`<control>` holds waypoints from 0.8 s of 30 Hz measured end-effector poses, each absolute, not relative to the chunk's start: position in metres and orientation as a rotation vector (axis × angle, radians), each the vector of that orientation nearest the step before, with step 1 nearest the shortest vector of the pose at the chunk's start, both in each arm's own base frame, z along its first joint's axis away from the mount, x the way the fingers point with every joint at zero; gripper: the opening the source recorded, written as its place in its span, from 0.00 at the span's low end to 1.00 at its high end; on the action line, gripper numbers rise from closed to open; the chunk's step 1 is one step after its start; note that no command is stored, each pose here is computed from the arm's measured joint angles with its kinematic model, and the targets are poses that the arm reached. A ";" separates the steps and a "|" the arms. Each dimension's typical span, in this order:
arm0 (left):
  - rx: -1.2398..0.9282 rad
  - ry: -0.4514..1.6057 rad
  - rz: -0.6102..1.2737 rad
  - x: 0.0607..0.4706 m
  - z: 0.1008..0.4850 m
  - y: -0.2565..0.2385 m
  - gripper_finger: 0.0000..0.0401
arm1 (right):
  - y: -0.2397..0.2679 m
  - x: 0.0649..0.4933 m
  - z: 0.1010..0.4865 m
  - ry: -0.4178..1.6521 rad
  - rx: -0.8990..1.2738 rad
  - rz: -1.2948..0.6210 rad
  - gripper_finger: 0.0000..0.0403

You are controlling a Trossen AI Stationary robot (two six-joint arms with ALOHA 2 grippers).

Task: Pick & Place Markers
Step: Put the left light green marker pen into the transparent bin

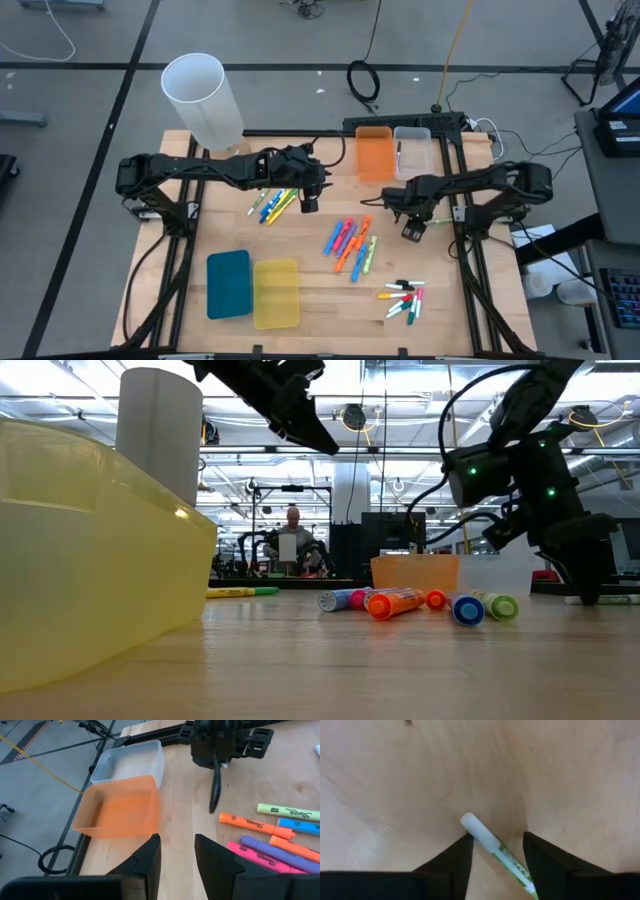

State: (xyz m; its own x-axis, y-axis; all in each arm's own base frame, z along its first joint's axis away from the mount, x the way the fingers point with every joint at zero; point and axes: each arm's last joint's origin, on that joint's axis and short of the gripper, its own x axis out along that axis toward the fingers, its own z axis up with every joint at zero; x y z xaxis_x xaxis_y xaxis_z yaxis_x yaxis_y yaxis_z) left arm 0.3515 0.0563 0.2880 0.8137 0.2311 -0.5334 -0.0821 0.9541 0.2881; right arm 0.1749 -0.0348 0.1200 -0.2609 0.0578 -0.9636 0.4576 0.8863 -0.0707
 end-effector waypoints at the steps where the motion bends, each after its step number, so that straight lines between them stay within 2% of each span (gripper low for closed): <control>1: 0.258 0.600 0.169 0.351 0.288 0.056 0.31 | -0.034 0.175 0.118 1.822 0.385 -0.398 0.35; 7: 0.256 0.591 0.168 0.352 0.289 0.055 0.31 | -0.029 0.178 0.113 1.831 0.370 -0.396 0.06; 8: 0.256 0.584 0.168 0.352 0.289 0.055 0.31 | -0.028 0.178 0.113 1.832 0.366 -0.396 0.04; 13: 0.260 0.539 0.164 0.353 0.295 0.050 0.31 | -0.026 0.179 0.113 1.825 0.339 -0.426 0.06; 17: 0.264 0.518 0.152 0.354 0.298 0.045 0.31 | -0.028 0.188 0.124 1.751 0.329 -0.420 0.02; 21: 0.273 0.514 0.141 0.354 0.298 0.041 0.31 | -0.031 0.205 0.149 1.552 0.294 -0.410 0.02; 24: 0.270 0.515 0.143 0.354 0.298 0.042 0.31 | -0.033 0.212 0.182 1.370 0.294 -0.390 0.02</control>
